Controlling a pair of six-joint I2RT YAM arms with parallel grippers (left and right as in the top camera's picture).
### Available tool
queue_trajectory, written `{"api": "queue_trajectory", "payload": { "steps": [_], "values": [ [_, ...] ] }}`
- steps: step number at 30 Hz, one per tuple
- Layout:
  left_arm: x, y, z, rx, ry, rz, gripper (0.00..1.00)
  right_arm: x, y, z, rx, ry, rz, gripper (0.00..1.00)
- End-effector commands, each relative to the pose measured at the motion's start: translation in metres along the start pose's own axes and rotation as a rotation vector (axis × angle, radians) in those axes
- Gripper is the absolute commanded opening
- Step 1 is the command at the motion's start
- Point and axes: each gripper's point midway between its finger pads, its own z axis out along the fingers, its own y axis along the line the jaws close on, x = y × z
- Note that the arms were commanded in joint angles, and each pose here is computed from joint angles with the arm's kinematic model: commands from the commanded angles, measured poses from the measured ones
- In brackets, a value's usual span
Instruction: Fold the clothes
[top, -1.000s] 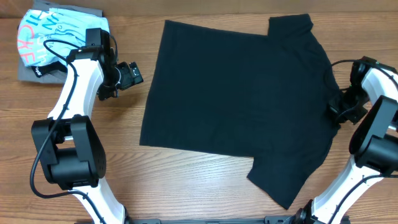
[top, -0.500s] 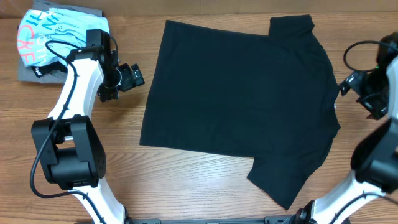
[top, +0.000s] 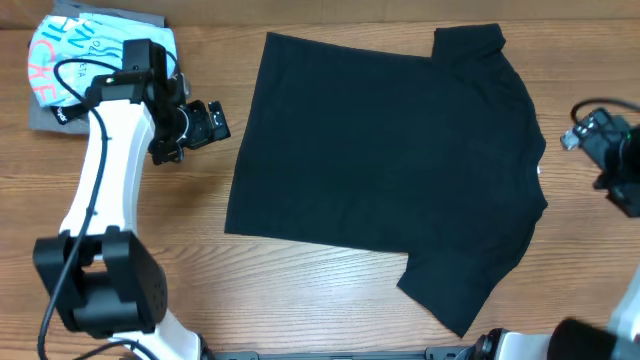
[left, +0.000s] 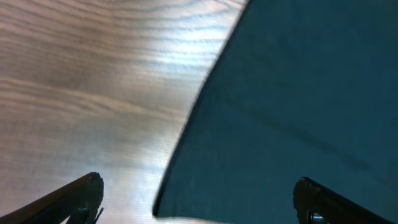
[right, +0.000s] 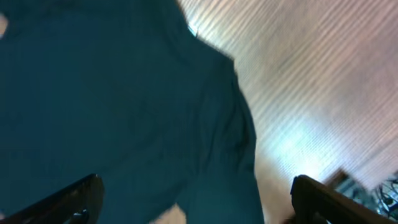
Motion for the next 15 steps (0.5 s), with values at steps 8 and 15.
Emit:
{"api": "queue_trajectory", "payload": {
  "steps": [8, 15],
  "values": [
    [0.035, 0.002, 0.031, -0.073, 0.118, 0.04, 1.0, 0.103, 0.03, 0.032, -0.086, 0.208, -0.193, 1.0],
    [0.039, 0.024, 0.036, -0.18, 0.117, -0.01, 1.0, 0.164, 0.007, 0.061, -0.025, 0.304, -0.214, 1.0]
  ]
}}
